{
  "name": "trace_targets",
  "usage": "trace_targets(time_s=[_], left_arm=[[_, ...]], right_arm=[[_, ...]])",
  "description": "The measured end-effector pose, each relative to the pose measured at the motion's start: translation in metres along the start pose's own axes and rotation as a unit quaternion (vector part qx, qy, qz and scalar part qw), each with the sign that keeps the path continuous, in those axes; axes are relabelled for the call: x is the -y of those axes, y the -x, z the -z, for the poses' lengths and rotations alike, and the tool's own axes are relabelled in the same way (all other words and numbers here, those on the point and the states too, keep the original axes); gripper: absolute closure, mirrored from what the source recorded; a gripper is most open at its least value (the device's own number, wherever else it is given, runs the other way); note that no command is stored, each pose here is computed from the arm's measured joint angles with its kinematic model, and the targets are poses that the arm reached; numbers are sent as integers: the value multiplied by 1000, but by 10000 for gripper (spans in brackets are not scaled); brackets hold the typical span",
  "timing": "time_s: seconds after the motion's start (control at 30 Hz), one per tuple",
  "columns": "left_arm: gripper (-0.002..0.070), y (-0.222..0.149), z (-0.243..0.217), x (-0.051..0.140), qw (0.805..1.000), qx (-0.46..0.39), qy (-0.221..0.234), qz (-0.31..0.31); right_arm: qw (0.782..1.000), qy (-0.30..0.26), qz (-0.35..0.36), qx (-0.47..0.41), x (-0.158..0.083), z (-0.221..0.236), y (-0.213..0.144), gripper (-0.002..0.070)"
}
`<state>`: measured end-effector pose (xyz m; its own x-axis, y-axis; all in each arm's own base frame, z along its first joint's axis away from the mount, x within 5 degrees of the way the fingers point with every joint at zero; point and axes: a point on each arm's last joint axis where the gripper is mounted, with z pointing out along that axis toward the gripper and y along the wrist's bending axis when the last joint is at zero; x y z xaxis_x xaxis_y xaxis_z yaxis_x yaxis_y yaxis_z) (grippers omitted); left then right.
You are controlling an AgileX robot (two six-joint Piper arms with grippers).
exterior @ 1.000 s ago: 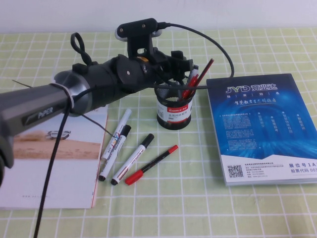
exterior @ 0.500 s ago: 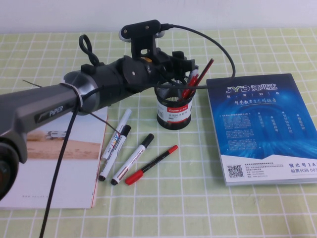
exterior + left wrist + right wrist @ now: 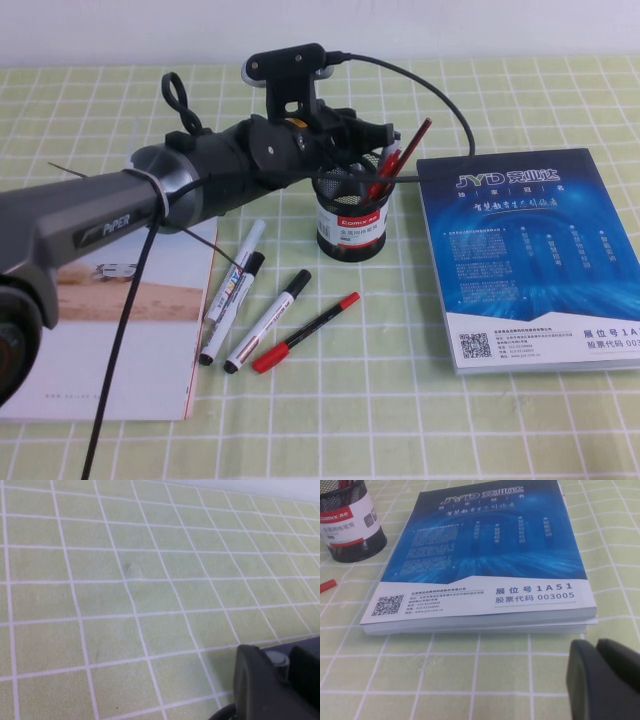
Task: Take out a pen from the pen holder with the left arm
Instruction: Pick up the pen from the pen holder
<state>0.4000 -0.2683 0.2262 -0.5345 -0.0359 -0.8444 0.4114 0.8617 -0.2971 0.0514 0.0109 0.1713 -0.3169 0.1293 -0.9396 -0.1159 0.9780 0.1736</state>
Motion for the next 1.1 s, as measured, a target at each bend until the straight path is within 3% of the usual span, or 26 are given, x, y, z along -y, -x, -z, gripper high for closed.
trace_targets(time_s=[0.2,0.6,1.1], left_arm=[[624,1,-1,0,1000,2,0,-1],[624,1,0,0,1000,3,0,-2],[625,31,30,13,999,32,-20,-30]], right_arm=[[1000,0,0,0,0,0,0,691],[1000,0,0,0,0,0,0,691],[1000,0,0,0,0,0,0,691]])
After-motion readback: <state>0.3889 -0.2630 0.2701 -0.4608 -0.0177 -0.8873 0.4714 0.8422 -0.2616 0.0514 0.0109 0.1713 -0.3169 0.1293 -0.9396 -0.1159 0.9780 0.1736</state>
